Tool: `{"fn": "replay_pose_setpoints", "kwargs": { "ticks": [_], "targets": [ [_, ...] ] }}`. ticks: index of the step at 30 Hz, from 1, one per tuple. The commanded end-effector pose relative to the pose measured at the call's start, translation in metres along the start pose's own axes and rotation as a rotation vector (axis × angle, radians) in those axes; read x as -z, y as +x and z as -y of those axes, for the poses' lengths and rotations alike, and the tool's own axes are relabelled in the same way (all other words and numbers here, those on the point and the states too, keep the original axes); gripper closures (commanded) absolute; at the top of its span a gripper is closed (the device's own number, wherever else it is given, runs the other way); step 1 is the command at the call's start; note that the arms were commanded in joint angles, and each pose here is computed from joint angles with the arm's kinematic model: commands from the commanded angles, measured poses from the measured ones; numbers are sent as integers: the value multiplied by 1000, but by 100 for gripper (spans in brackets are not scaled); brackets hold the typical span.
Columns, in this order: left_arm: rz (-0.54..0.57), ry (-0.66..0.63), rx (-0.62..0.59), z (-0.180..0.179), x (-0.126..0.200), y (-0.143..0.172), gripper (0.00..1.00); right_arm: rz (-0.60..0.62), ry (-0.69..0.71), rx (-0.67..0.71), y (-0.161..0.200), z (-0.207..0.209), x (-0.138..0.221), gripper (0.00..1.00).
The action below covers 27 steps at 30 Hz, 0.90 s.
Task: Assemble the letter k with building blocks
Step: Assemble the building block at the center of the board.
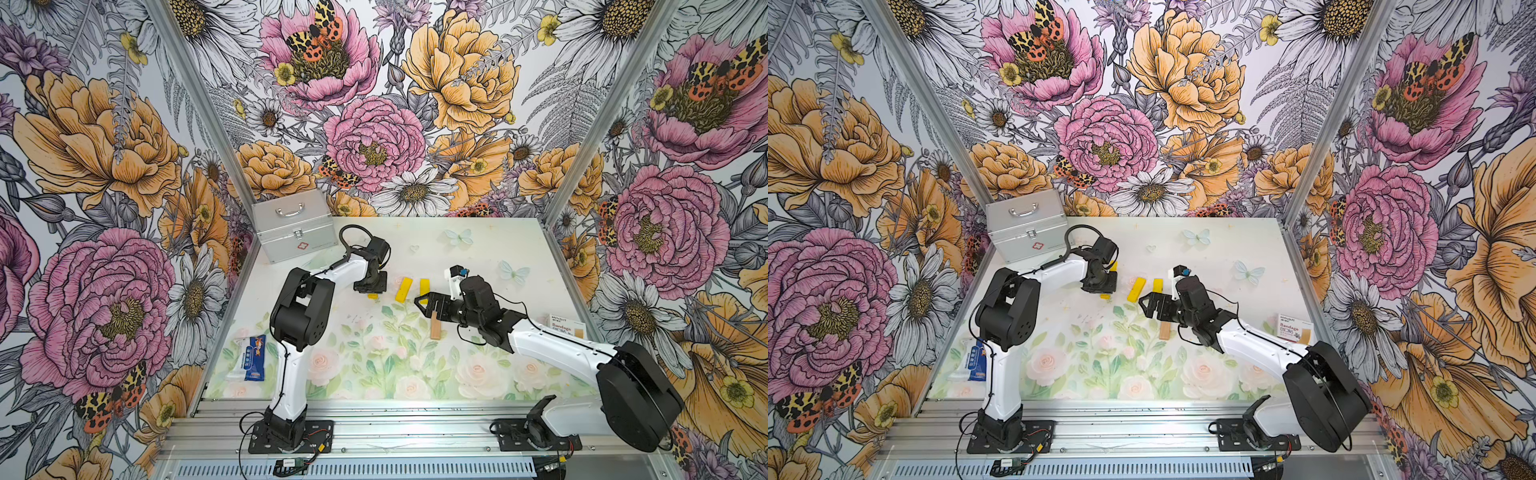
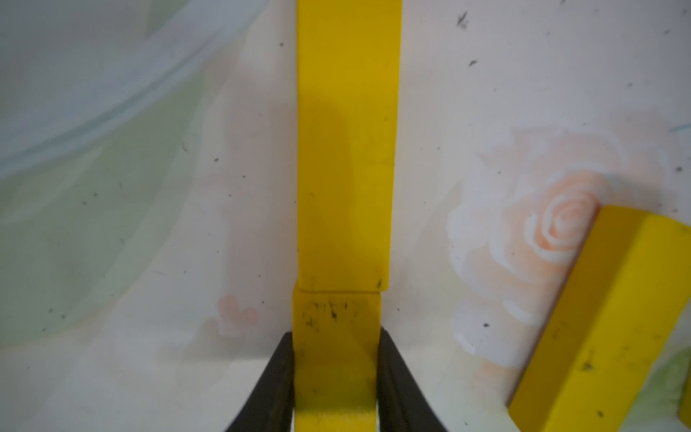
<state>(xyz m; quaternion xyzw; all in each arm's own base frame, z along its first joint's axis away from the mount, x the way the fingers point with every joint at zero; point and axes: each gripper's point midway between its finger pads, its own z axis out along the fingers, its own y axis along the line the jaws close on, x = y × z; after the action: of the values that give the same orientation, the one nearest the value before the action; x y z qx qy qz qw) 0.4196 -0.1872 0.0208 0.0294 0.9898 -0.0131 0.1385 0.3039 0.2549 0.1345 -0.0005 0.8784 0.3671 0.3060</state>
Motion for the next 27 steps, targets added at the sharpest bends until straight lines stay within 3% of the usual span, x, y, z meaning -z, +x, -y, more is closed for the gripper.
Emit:
{"fn": "replay_pose_setpoints", "kwargs": {
  "ticks": [1,27],
  "targets": [
    [-43,-17,-12,-8,-16,7,74,30,-13,24,-8,-4,2,1],
    [-41,-30,-30,-2,-10,10,58,38,-26,28,-11,-7,4,1]
  ]
}}
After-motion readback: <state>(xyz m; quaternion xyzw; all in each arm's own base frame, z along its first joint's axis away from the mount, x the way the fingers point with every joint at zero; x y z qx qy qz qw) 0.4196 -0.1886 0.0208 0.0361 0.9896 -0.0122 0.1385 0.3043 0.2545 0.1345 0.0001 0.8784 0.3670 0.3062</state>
